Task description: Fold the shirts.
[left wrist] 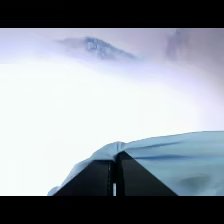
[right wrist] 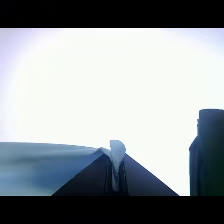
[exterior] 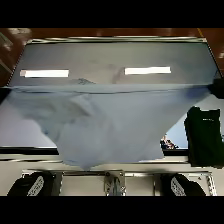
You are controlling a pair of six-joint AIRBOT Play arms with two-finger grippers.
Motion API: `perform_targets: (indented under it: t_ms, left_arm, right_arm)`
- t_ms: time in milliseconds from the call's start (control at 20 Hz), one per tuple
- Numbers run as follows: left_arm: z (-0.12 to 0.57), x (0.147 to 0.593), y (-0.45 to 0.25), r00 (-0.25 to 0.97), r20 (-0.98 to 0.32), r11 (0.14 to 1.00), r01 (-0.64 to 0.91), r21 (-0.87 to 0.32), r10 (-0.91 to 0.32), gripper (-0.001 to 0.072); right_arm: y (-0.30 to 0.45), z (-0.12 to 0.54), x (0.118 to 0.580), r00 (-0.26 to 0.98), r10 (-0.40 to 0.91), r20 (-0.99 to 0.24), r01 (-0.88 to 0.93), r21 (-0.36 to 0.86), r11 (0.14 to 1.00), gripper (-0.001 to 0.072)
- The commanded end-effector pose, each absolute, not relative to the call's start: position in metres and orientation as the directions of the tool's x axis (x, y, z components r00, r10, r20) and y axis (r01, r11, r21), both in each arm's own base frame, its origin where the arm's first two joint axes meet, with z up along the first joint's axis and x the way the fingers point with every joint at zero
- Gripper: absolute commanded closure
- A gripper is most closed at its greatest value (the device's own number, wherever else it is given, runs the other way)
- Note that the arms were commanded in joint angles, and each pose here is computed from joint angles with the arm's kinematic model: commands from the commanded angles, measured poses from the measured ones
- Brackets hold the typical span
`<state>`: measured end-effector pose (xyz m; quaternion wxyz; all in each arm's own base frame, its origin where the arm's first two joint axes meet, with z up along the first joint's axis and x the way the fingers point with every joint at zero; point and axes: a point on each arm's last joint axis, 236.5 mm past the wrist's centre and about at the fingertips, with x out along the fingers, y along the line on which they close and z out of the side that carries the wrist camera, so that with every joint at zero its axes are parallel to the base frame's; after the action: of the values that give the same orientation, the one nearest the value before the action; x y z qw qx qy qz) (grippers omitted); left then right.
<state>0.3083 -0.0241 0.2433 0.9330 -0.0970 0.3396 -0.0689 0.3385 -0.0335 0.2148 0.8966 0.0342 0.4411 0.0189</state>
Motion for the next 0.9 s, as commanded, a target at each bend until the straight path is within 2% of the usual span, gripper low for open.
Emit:
perform_targets:
  t_ms: [0,150,250,350,500,550,600,650,700,750,800,850]
  left_arm:
    - [0.164,0.395,-0.014,0.723,-0.655,0.947,-0.002,-0.322,-0.221,0.0672]
    - [0.132,0.465,-0.021,0.729,-0.617,0.907,0.013,-0.42,-0.296,0.0672]
    - [0.097,0.49,-0.018,0.697,-0.648,0.894,-0.023,-0.448,-0.306,0.0671]
    - [0.052,0.497,-0.018,0.63,-0.705,0.883,-0.067,-0.465,-0.324,0.0672]
    - [0.0,0.486,-0.032,0.503,-0.778,0.843,-0.161,-0.513,-0.377,0.0669]
    - [-0.009,0.479,-0.036,0.461,-0.794,0.838,-0.17,-0.518,-0.397,0.0639]
    - [-0.013,0.469,-0.039,0.414,-0.809,0.837,-0.17,-0.52,-0.418,0.0469]
    - [-0.01,0.457,-0.038,0.363,-0.822,0.836,-0.169,-0.521,-0.439,0.0178]
    - [-0.006,0.443,-0.032,0.307,-0.839,0.842,-0.167,-0.513,-0.45,0.006]
    - [0.0,0.425,-0.02,0.235,-0.862,0.854,-0.169,-0.492,-0.45,0.0061]
    - [0.005,0.402,-0.004,0.147,-0.887,0.87,-0.178,-0.459,-0.438,0.0097]
    - [0.009,0.375,0.014,0.064,-0.906,0.886,-0.19,-0.423,-0.419,0.0223]
  right_arm:
    - [-0.035,0.139,0.439,0.622,0.077,-0.779,0.047,0.135,0.99,0.064]
    - [-0.013,0.107,0.518,0.727,0.081,-0.682,0.083,0.205,0.975,0.064]
    - [-0.001,0.082,0.551,0.761,0.083,-0.643,0.13,0.276,0.952,0.0639]
    - [0.011,0.046,0.562,0.733,0.096,-0.674,0.156,0.304,0.94,0.0639]
    - [0.033,-0.003,0.553,0.638,0.149,-0.755,0.181,0.335,0.925,0.0638]
    - [0.037,-0.007,0.551,0.624,0.163,-0.764,0.187,0.349,0.918,0.0618]
    - [0.04,-0.003,0.549,0.621,0.178,-0.763,0.189,0.366,0.911,0.0545]
    - [0.04,0.006,0.543,0.617,0.188,-0.764,0.19,0.376,0.907,0.0296]
    - [0.035,0.019,0.534,0.607,0.191,-0.771,0.172,0.362,0.916,0.0102]
    - [0.026,0.03,0.52,0.586,0.184,-0.789,0.129,0.315,0.94,0.0088]
    - [0.008,0.038,0.5,0.545,0.149,-0.825,0.09,0.234,0.968,0.0088]
    - [-0.02,0.039,0.47,0.464,0.077,-0.883,0.096,0.137,0.986,0.0089]
